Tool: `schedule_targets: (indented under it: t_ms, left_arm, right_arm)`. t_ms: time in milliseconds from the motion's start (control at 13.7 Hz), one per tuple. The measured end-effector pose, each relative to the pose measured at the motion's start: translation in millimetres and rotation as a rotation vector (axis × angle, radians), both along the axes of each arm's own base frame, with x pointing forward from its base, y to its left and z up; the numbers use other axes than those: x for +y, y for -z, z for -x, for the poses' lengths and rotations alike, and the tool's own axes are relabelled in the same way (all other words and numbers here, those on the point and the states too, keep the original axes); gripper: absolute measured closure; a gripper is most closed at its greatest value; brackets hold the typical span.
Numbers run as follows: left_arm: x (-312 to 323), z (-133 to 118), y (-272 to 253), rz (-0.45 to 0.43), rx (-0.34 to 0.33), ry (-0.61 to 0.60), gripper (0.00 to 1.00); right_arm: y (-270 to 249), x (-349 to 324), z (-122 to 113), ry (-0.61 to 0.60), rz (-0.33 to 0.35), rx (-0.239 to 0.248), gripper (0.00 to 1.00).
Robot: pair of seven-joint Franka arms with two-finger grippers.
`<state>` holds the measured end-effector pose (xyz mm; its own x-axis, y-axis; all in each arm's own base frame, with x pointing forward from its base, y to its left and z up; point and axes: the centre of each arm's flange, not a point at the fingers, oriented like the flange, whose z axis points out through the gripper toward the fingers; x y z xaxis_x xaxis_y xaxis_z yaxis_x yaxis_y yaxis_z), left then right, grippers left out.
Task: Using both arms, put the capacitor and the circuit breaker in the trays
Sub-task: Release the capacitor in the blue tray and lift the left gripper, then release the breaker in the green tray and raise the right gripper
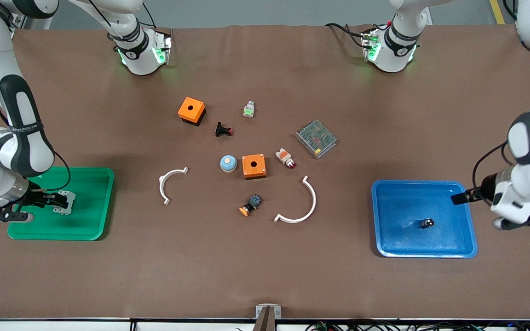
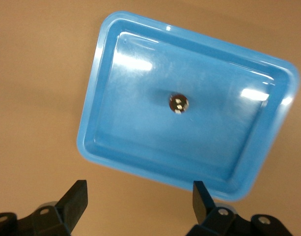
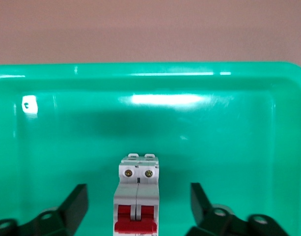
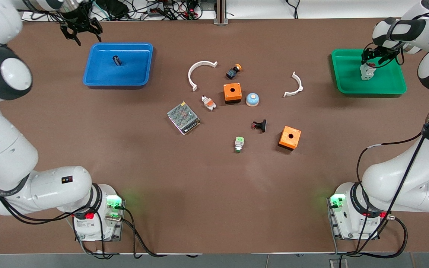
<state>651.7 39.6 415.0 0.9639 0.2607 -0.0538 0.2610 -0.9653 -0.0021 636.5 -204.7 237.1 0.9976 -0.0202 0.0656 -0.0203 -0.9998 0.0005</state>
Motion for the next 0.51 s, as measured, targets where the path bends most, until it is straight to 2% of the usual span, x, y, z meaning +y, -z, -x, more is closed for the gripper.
schedule_targets:
  t_ms: [146,293,512]
  left_arm:
    - [-12,31,-56,0.021,-0.015,-0.007,0.04]
    - [-22,64,-115,0.023,-0.032,-0.009,0.01]
    - [-29,104,-177,0.002,-0.054,-0.007,0.01]
  right_arm:
    - [-24,2,-7,-0.011,-0.027,0.048,0.00]
    - [-64,7,-11,-0.024,-0.065,0.116,0.00]
    - [-132,27,1,-0.018,-0.110,0.193,0.00]
